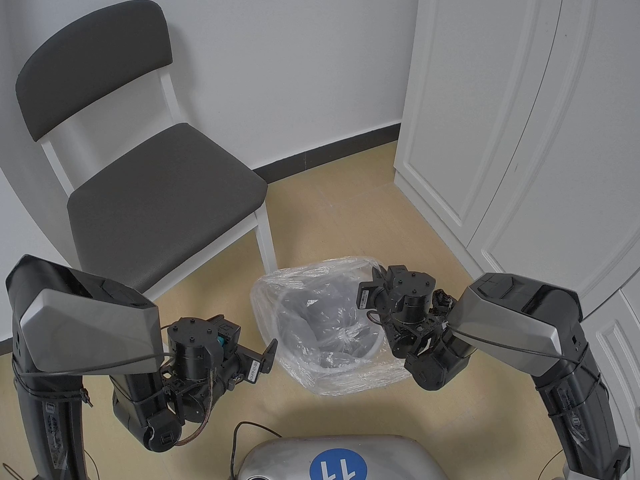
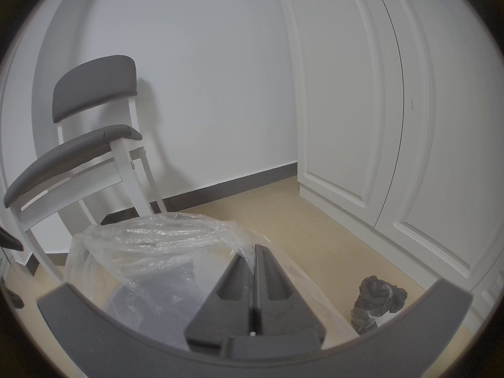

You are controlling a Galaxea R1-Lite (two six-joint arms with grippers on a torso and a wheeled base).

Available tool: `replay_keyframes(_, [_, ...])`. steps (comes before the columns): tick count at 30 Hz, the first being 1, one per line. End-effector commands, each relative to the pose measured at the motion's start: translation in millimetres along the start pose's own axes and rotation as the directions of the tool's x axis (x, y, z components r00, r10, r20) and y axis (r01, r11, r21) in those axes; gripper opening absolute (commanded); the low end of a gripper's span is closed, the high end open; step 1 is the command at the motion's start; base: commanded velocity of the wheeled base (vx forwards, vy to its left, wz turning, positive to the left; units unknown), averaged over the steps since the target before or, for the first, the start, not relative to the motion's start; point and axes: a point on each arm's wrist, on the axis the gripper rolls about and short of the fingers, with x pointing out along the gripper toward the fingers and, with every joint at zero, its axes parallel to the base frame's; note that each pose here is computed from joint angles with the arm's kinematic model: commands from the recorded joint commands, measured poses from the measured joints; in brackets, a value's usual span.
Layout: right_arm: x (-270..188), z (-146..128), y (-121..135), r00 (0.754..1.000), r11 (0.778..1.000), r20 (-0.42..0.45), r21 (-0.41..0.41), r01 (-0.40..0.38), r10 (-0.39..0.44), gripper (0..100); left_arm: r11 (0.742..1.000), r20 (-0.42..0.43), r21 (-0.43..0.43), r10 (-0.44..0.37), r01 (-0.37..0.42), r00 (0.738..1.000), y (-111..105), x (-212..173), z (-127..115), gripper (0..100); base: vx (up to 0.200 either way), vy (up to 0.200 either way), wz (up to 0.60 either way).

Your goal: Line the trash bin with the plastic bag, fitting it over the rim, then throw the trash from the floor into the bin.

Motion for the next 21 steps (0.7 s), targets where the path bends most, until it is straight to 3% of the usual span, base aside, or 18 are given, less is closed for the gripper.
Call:
replay_keyframes(1, [6, -10, 1, 1.0, 1.0, 0.003, 0.001, 0.011, -0.011, 0, 1.0, -0.003, -0.001, -0.002, 0.002, 1.0, -1, 1, -1, 100, 0.0, 0.0, 0.0])
replay_keyframes(8, [17, -12, 4, 0.998, 0.998, 0.037, 0.016, 0.059, -0.06, 0, 1.0, 0.015, -0.024, -0.012, 0.012, 1.0, -3, 2, 2, 100, 0.0, 0.0, 0.0])
replay_keyframes(12, [25, -11, 5, 0.993, 0.996, 0.068, 0.028, 0.09, -0.091, 0, 0.995, 0.041, -0.088, -0.037, 0.041, 0.998, -11, 2, 7, 100, 0.0, 0.0, 0.0])
replay_keyframes(19, [34, -11, 7, 0.988, 0.993, 0.102, 0.05, 0.108, -0.113, 0, 0.995, 0.05, -0.092, -0.037, 0.042, 0.998, -11, 2, 10, 100, 0.0, 0.0, 0.0])
replay_keyframes(20, [34, -11, 7, 0.988, 0.992, 0.101, 0.05, 0.114, -0.119, 100, 0.995, 0.049, -0.09, -0.039, 0.043, 0.998, -11, 1, 9, 100, 0.0, 0.0, 0.0])
replay_keyframes(21, [34, -11, 6, 0.988, 0.992, 0.101, 0.05, 0.116, -0.12, 100, 0.995, 0.048, -0.089, -0.041, 0.045, 0.998, -12, 1, 9, 100, 0.0, 0.0, 0.0])
